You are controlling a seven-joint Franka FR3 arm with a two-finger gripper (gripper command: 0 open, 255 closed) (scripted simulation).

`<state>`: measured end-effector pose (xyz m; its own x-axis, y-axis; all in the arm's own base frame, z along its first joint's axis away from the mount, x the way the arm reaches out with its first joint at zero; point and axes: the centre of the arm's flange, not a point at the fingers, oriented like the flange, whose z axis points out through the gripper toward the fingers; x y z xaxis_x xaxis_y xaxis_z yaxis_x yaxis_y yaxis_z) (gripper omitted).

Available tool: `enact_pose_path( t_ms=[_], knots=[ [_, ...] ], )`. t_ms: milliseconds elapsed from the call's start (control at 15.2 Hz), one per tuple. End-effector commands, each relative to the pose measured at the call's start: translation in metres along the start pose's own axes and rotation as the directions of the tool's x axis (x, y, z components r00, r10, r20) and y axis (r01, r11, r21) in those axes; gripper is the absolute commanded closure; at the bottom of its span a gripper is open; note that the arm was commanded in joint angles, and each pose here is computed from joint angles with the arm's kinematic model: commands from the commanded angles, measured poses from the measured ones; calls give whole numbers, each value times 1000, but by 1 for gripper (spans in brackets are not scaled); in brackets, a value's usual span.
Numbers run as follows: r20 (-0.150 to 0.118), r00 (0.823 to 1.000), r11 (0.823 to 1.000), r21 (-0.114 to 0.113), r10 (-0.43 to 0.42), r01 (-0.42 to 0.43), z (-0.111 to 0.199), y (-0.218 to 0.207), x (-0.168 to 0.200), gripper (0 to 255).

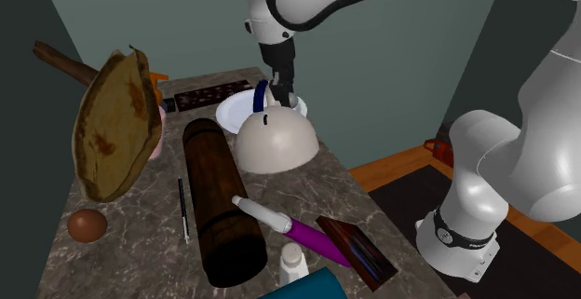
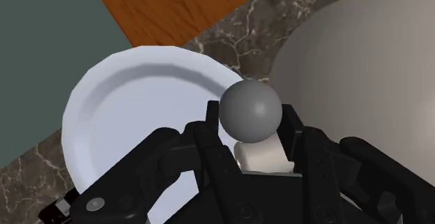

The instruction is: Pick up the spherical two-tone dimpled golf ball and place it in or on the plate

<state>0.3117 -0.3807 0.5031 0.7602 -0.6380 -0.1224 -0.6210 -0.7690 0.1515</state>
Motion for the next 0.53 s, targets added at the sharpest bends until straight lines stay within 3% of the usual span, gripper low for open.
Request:
enact_pose_path(
  t_ms=[0, 462],
  knots=[
    [-35, 999, 1000, -5, -9, 9, 4, 15, 30, 255],
    [-35, 999, 1000, -5, -9, 9, 10, 67, 82, 255]
  ],
)
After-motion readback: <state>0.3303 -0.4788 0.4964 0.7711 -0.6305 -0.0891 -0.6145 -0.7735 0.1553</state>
